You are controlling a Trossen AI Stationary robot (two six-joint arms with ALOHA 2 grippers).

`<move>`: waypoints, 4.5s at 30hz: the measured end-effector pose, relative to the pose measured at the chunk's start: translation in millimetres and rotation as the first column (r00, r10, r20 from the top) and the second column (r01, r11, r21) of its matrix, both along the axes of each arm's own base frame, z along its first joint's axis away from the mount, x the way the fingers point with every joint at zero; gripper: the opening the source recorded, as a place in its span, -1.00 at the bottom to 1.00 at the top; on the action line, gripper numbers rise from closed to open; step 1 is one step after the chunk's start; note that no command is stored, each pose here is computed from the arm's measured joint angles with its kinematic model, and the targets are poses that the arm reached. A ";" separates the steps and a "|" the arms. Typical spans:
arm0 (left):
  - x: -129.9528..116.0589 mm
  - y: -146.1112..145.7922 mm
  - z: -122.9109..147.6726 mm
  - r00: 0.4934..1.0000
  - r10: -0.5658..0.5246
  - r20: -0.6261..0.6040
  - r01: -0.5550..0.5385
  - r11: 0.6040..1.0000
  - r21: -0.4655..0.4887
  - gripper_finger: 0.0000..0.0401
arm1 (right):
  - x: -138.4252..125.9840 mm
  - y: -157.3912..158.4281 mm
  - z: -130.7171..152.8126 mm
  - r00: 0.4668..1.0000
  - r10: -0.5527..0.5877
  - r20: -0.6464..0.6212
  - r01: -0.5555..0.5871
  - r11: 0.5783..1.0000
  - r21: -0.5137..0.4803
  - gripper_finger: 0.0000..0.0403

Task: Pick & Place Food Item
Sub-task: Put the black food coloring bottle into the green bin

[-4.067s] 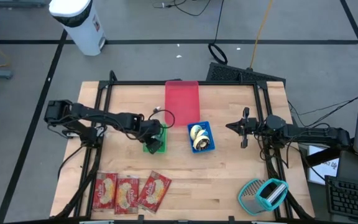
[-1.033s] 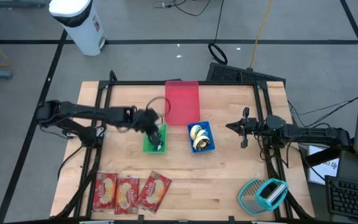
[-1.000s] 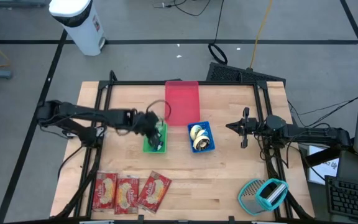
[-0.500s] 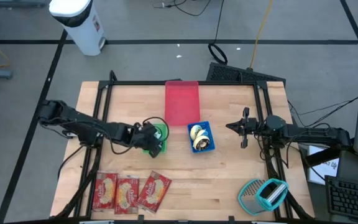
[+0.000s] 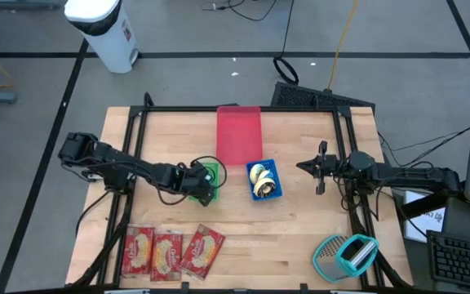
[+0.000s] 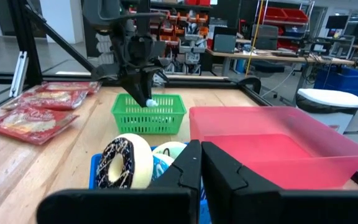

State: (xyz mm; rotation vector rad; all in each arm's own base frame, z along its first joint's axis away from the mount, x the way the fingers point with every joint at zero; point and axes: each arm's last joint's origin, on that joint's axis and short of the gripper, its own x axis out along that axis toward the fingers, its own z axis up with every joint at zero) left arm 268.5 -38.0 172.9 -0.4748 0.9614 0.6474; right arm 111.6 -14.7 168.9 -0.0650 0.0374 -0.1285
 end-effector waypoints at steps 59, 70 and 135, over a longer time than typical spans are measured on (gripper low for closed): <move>5.7 10.7 1.5 0.999 -0.034 0.022 0.035 0.997 -0.073 -0.71 | 0.1 0.0 -0.2 1.000 0.000 -0.002 0.000 1.000 0.000 -0.98; 5.9 12.6 1.2 0.997 -0.080 0.010 0.081 0.992 -0.092 -0.71 | 0.1 0.0 -0.2 1.000 0.000 -0.002 0.000 1.000 0.000 -0.98; -0.3 33.3 -1.2 0.991 0.122 -0.059 -0.135 0.946 -0.294 -0.06 | 0.1 0.0 -0.1 1.000 0.000 -0.002 0.000 1.000 0.000 -0.98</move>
